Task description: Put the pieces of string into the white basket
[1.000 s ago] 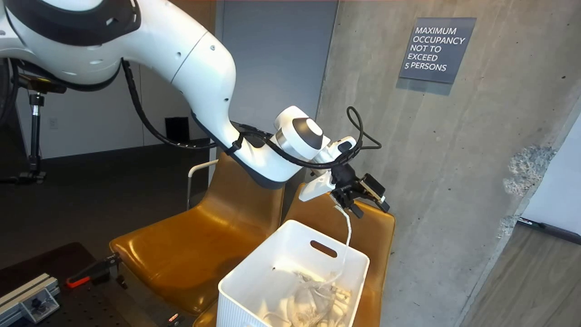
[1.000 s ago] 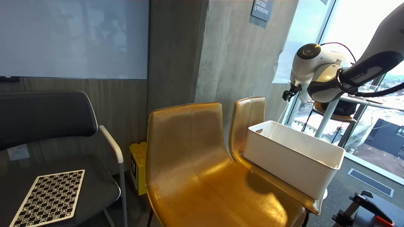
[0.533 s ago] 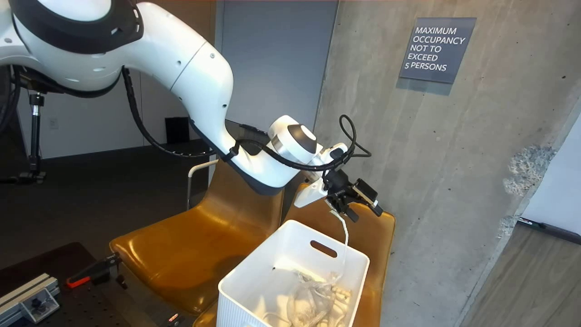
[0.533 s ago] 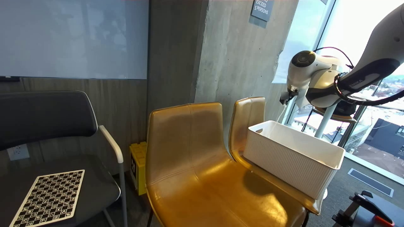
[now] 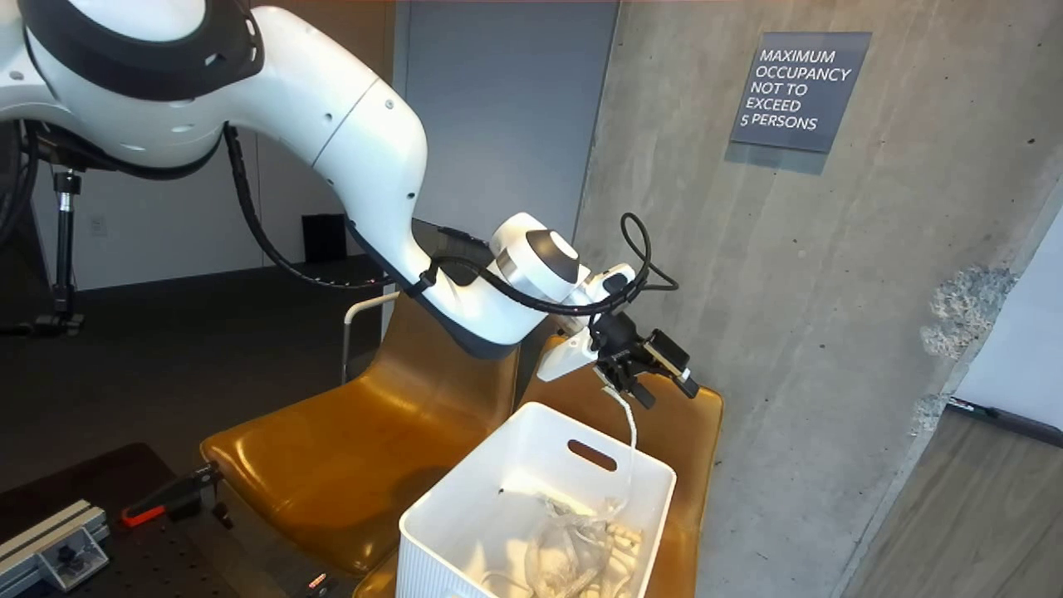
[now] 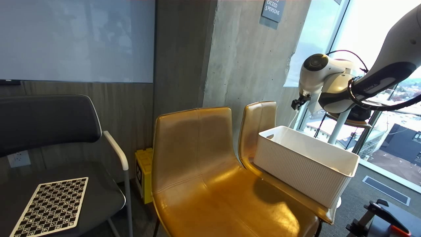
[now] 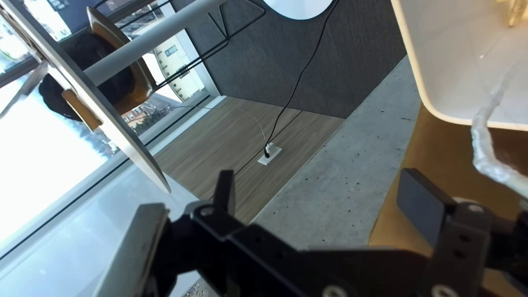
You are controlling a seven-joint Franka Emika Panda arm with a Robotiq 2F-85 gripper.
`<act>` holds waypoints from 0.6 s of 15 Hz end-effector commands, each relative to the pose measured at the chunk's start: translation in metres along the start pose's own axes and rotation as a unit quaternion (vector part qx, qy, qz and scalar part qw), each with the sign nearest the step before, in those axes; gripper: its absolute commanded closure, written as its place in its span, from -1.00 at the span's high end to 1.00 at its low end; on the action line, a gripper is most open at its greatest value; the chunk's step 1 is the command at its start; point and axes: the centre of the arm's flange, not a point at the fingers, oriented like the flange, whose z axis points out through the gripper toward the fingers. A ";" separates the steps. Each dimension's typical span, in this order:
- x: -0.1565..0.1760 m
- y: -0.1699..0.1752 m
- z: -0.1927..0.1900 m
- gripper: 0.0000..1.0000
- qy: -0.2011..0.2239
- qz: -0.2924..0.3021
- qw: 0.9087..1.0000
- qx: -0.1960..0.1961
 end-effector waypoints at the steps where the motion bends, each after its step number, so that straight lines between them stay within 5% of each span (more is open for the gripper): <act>1: -0.001 -0.004 -0.003 0.50 -0.005 -0.008 1.000 0.010; 9: -0.005 -0.016 -0.003 -0.59 -0.011 -0.013 1.000 0.026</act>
